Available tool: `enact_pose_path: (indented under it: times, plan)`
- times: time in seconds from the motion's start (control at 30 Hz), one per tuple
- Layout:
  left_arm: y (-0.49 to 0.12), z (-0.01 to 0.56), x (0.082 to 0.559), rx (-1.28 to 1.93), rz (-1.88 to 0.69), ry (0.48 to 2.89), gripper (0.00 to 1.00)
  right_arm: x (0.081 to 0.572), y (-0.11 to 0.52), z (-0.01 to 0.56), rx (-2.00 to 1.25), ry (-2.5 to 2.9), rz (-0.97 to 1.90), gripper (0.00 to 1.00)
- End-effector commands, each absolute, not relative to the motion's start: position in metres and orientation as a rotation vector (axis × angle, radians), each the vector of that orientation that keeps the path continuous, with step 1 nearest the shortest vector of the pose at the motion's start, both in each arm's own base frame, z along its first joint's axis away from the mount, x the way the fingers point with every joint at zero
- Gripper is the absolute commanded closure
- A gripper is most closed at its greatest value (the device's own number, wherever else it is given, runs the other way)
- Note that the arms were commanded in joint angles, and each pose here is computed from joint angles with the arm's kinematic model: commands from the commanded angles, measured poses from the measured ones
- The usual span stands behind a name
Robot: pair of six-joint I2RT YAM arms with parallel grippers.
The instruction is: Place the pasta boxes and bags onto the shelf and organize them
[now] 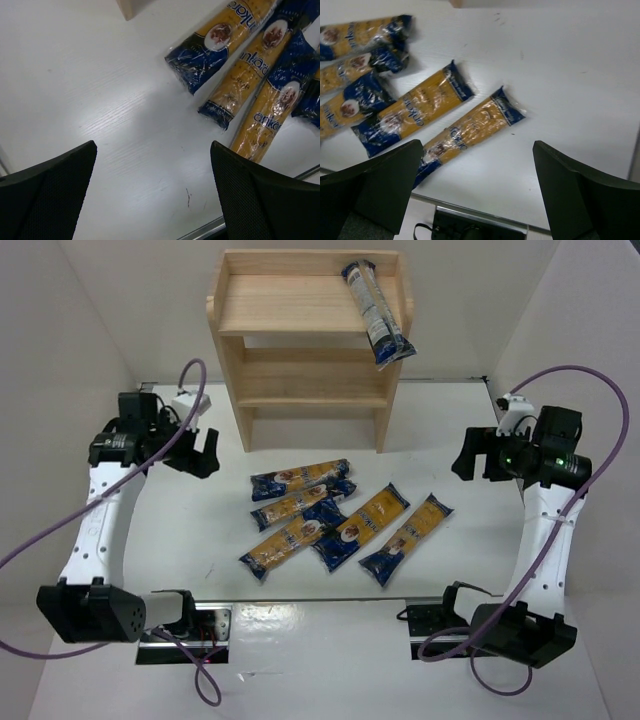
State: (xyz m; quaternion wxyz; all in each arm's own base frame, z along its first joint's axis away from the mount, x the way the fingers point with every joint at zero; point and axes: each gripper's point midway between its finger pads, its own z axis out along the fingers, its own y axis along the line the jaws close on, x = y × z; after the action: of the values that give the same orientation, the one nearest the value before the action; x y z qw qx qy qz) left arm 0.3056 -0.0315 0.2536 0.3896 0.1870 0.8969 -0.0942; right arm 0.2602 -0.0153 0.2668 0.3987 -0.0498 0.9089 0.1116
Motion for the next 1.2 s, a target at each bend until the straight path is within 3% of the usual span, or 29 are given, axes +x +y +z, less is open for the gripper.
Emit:
enact_pose_path:
  times: [0.0, 0.17, 0.47, 0.73, 1.17]
  plan:
    - [-0.061, 0.229, 0.322, 0.665, -0.339, 2.23, 0.0, 0.26, -0.034, 0.275, -0.068, 2.294, 0.256, 0.0]
    - [-0.096, 0.17, 0.339, 0.824, -0.42, 2.298, 0.0, 0.261, -0.04, 0.27, -0.045, 2.312, 0.272, 0.0]
    - [-0.148, 0.129, 0.386, 1.073, -0.171, 2.165, 0.0, 0.263, -0.037, 0.265, -0.098, 2.312, 0.295, 0.0]
    - [-0.176, 0.072, 0.392, 1.377, -0.078, 2.112, 0.08, 0.264, -0.033, 0.267, -0.132, 2.296, 0.317, 0.0]
    - [-0.188, 0.024, 0.396, 1.609, -0.084, 2.067, 0.11, 0.26, -0.036, 0.266, -0.117, 2.305, 0.324, 0.0]
